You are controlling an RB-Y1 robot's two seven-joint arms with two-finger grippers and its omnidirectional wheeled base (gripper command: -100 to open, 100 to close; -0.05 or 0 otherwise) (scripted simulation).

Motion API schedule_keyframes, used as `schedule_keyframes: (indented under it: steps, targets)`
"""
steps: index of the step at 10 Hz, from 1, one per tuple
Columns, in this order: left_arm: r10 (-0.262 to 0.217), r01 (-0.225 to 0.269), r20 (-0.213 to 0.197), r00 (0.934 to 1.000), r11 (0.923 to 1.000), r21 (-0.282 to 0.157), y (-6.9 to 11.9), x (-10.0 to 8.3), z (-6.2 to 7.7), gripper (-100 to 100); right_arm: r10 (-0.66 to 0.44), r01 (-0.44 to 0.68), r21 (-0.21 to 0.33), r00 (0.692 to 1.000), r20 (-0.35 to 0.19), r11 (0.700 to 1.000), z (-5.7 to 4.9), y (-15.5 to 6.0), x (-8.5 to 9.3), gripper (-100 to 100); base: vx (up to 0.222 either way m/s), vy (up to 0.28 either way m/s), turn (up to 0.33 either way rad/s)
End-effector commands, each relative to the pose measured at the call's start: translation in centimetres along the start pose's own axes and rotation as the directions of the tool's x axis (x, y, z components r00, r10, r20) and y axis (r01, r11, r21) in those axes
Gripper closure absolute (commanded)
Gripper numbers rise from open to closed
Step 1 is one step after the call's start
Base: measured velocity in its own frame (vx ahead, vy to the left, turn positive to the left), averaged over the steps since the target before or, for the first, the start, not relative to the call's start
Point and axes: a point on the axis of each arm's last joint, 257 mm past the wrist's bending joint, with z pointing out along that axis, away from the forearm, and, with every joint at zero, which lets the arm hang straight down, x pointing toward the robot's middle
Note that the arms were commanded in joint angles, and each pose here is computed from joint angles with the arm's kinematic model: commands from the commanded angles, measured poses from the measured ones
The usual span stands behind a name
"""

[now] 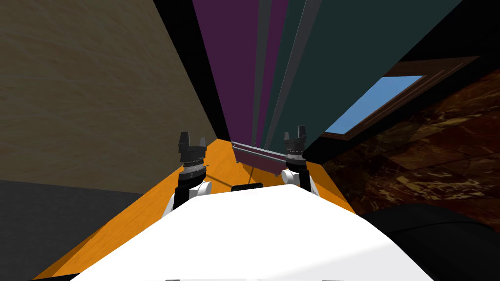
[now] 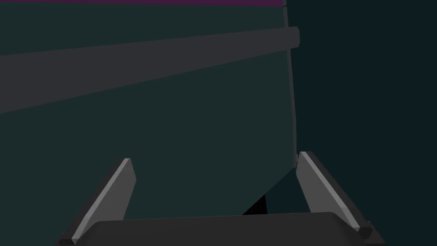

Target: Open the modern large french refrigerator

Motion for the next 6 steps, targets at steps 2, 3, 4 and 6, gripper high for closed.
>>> schedule_keyframes:
  steps: [2, 3, 4, 6]
  targets:
    - [0.000, 0.000, 0.000, 1.0000, 1.0000, 0.000, 0.00, 0.00, 0.00, 0, 0.000, 0.000, 0.000, 1.000, 0.000, 1.000, 0.00, 0.00, 0.00, 0, 0.000, 0.000, 0.000]
    - [0.000, 0.000, 0.000, 1.0000, 1.0000, 0.000, -0.01, 0.00, 0.00, 0, 0.000, 0.000, 0.000, 1.000, 0.000, 1.000, 0.00, 0.01, 0.00, 0, 0.000, 0.000, 0.000]
    - [0.000, 0.000, 0.000, 1.0000, 1.0000, 0.000, -0.01, 0.00, 0.00, 0, 0.000, 0.000, 0.000, 1.000, 0.000, 1.000, 0.00, 0.01, 0.00, 0, 0.000, 0.000, 0.000]
    - [0.000, 0.000, 0.000, 1.0000, 1.0000, 0.000, -0.01, 0.00, 0.00, 0, 0.000, 0.000, 0.000, 1.000, 0.000, 1.000, 0.00, 0.01, 0.00, 0, 0.000, 0.000, 0.000]
